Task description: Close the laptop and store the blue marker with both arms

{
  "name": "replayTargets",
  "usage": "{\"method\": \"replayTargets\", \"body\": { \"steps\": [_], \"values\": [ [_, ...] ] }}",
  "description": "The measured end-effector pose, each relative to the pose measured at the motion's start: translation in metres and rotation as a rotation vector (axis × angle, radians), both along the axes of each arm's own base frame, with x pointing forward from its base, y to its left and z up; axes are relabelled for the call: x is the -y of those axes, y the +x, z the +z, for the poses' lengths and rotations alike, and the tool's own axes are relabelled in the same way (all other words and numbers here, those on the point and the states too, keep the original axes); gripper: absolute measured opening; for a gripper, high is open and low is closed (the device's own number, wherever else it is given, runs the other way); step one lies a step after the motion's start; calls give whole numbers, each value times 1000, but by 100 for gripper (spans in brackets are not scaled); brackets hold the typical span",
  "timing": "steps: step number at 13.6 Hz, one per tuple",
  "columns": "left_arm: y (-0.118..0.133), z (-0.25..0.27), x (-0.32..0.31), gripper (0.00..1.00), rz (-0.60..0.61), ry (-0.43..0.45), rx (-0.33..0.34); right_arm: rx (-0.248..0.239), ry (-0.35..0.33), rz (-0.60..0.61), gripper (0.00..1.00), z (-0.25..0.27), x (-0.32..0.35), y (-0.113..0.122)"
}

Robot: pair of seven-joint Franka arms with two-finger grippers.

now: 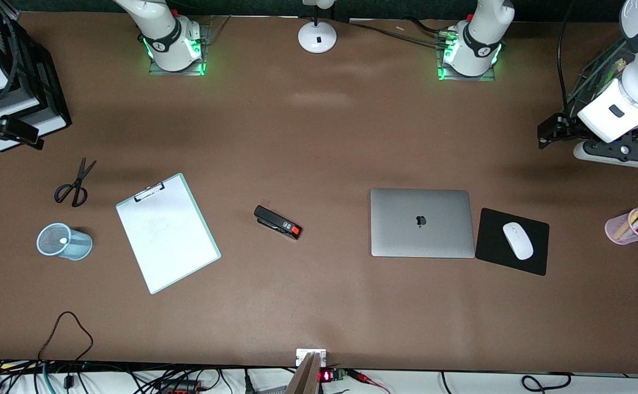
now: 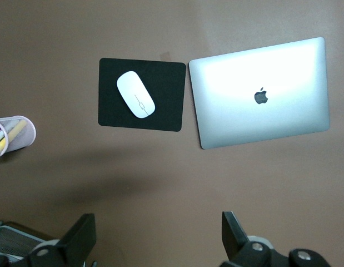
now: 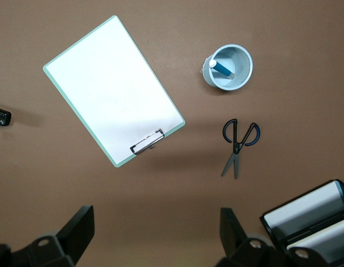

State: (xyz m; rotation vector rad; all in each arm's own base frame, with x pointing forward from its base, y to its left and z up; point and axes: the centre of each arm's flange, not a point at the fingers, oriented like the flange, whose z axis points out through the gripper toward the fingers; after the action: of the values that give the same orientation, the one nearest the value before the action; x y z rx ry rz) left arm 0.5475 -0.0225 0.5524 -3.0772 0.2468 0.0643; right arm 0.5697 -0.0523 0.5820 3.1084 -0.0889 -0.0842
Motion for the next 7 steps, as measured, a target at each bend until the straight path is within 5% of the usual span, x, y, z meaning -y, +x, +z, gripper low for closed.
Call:
{"method": "replayTargets", "body": {
  "steps": [7],
  "values": [
    [0, 0, -1, 100, -1, 0, 0, 26, 5, 3, 100, 7, -1, -22]
  ]
}}
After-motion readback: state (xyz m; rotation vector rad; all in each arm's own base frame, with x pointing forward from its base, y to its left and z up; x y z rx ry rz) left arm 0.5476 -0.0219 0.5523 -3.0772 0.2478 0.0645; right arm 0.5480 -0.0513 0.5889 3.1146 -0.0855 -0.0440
